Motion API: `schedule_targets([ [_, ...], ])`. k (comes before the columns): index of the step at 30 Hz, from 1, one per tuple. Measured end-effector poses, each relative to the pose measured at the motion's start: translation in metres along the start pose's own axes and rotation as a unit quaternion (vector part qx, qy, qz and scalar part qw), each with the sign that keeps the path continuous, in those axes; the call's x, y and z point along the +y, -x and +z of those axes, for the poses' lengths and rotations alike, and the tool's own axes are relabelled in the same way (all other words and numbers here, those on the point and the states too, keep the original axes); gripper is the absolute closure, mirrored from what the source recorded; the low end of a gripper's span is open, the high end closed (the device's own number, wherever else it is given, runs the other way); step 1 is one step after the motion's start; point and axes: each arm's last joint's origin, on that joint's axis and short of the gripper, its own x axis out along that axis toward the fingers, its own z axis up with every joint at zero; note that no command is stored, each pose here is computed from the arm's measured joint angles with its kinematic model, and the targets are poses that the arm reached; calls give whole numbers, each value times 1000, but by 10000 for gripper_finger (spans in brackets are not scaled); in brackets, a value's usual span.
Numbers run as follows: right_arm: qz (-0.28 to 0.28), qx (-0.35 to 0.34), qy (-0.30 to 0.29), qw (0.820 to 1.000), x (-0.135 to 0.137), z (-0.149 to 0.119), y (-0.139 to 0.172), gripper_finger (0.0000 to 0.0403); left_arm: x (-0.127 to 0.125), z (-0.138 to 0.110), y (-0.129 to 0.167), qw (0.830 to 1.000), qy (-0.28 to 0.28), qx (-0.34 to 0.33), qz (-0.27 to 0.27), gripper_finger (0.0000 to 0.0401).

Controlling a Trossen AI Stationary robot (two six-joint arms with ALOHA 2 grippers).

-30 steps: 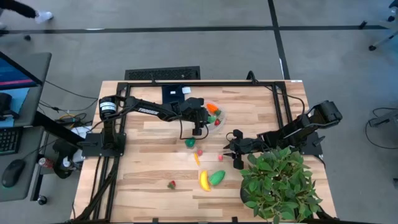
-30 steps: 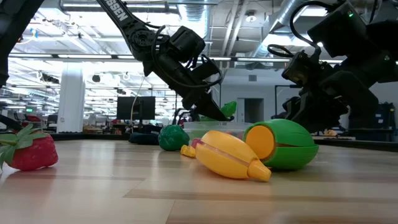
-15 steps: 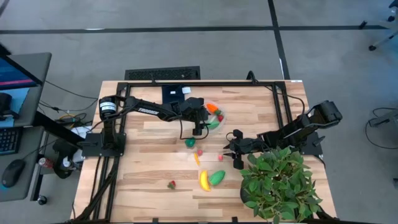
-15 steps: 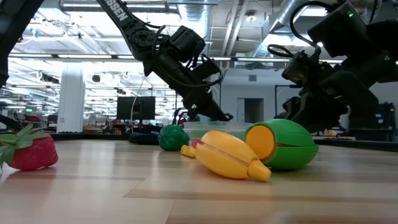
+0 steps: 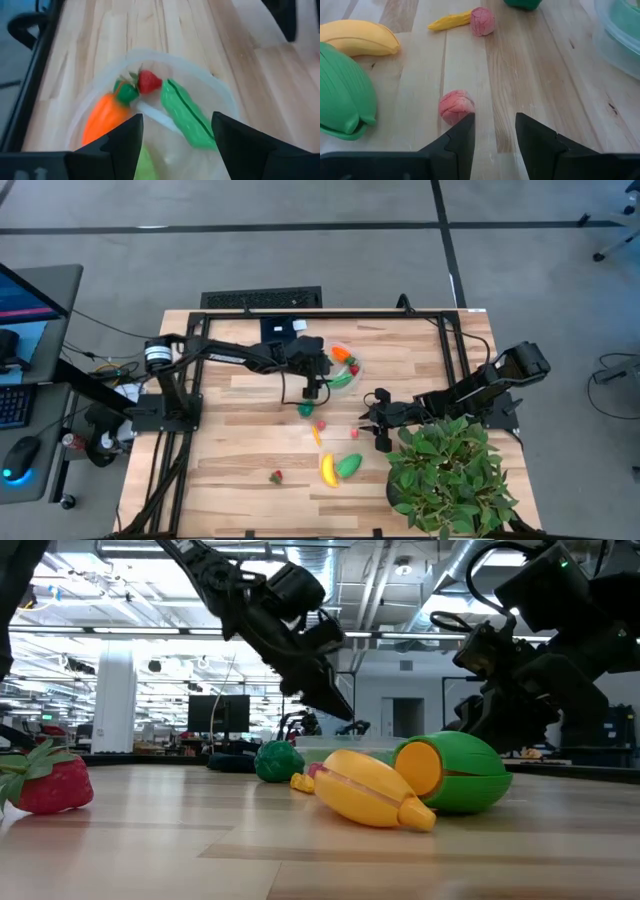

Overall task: Pick and placing Produce into tupperware
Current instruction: Put the right pink peach into the transparent container

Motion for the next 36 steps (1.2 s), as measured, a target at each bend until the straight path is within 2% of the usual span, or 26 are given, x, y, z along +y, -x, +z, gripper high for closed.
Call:
schedule_targets([
  [11, 15, -3, -5, 1000, 7, -5, -7, 269, -7, -2, 42, 994, 33, 97, -47, 172],
  [18, 43, -22, -11, 999, 10, -4, -12, 269, -11, -11, 46, 986, 40, 148, -66, 172],
  [23, 43, -20, -29, 998, 9, -4, -13, 269, -12, -15, 48, 981, 47, 171, -74, 172],
  [29, 45, -23, -36, 998, 10, -4, -12, 269, -18, -28, 55, 963, 63, 243, -99, 173],
  [32, 45, -23, -36, 998, 10, -4, -12, 269, -18, -29, 63, 957, 79, 262, -97, 173],
  [36, 45, -25, -37, 998, 10, -3, -12, 269, -16, -20, 80, 963, 73, 247, -73, 173],
])
